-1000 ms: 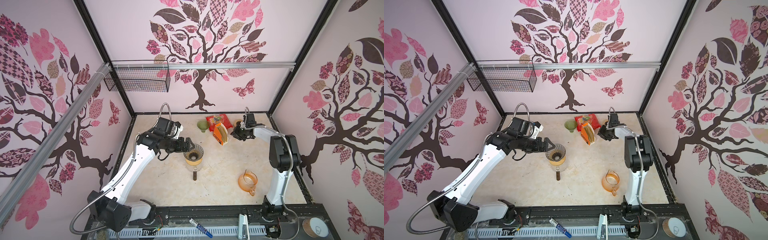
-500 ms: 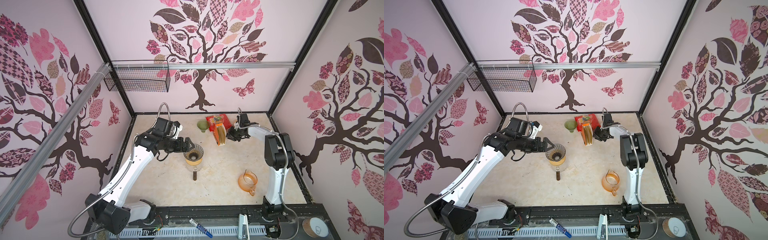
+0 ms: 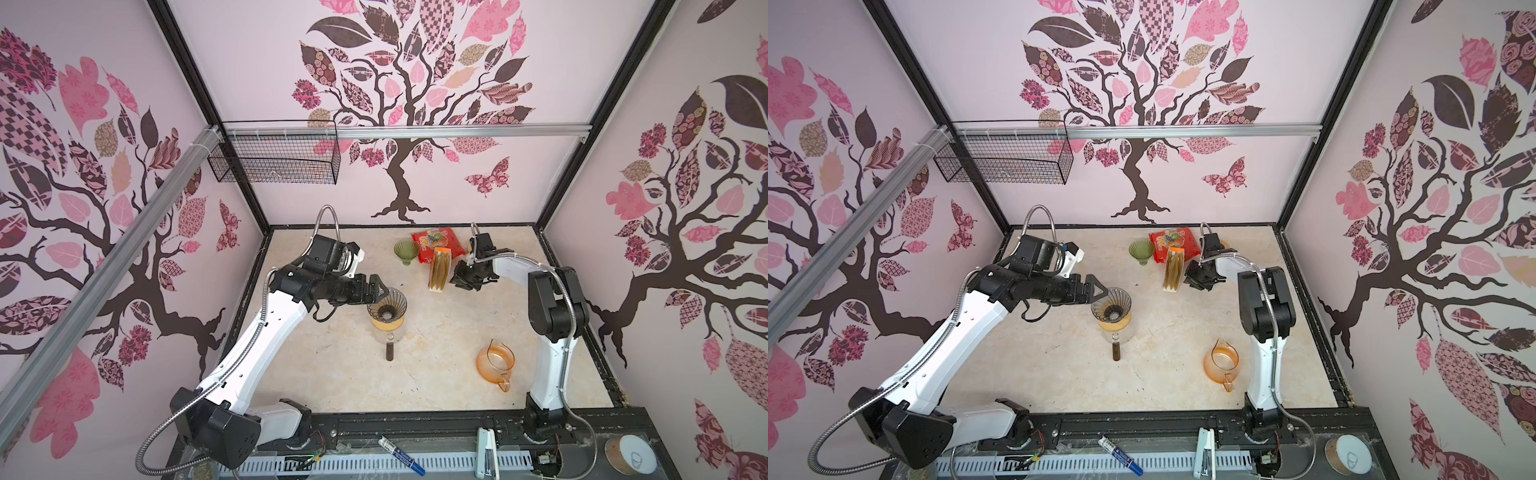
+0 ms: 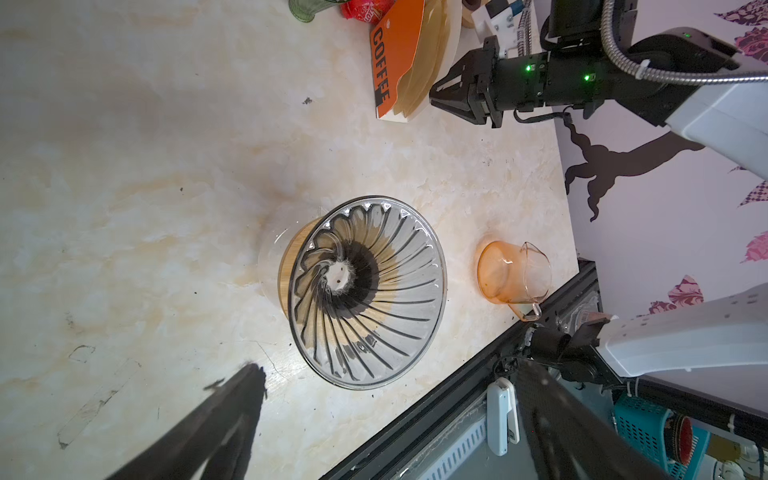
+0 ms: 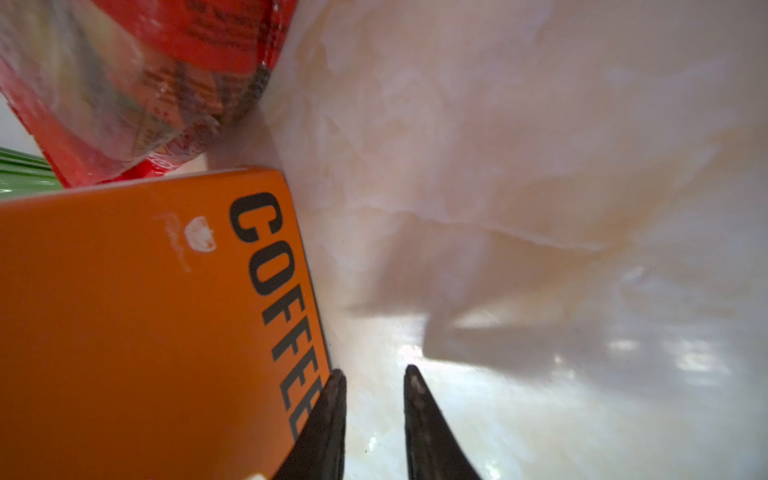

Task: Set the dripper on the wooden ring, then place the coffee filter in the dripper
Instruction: 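Lower the right gripper over the paper filters in the orange box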

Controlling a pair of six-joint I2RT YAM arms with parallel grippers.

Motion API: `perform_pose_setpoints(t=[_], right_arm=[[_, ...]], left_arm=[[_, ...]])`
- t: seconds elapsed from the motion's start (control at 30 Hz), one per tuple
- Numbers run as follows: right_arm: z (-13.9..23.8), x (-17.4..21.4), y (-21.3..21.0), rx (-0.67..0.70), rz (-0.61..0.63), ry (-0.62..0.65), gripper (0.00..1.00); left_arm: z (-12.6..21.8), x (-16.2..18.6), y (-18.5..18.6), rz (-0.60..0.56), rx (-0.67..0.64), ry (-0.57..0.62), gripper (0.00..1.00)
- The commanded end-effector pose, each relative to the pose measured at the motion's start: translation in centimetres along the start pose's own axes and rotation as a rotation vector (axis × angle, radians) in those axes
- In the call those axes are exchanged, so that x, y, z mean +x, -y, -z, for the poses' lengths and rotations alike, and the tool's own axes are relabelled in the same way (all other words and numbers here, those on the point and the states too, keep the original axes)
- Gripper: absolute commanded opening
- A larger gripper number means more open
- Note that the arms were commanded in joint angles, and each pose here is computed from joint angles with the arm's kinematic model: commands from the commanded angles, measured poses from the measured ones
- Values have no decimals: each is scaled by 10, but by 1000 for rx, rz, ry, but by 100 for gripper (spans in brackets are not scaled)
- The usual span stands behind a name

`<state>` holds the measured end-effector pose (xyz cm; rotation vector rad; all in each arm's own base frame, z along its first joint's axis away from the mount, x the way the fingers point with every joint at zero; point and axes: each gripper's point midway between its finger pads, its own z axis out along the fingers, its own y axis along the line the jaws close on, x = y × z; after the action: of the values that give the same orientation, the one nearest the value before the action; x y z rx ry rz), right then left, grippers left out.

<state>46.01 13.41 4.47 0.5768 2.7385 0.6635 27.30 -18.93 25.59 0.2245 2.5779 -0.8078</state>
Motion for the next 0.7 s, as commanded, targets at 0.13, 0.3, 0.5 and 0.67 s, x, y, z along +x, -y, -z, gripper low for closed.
perform_pose_setpoints(t=[0.13,0.3,0.5,0.67], right_arm=[[107,-20,-61,-65,124,235,26],[126,-6,-103,-84,232,242,24],[103,-2,-118,-54,241,203,18],[85,-10,-122,-38,209,197,17]], left_arm=[[13,-5,-12,34,-21,64,97],[18,-7,-20,75,-38,92,97],[22,-7,-24,103,-43,105,97],[23,-6,-26,108,-52,106,97]])
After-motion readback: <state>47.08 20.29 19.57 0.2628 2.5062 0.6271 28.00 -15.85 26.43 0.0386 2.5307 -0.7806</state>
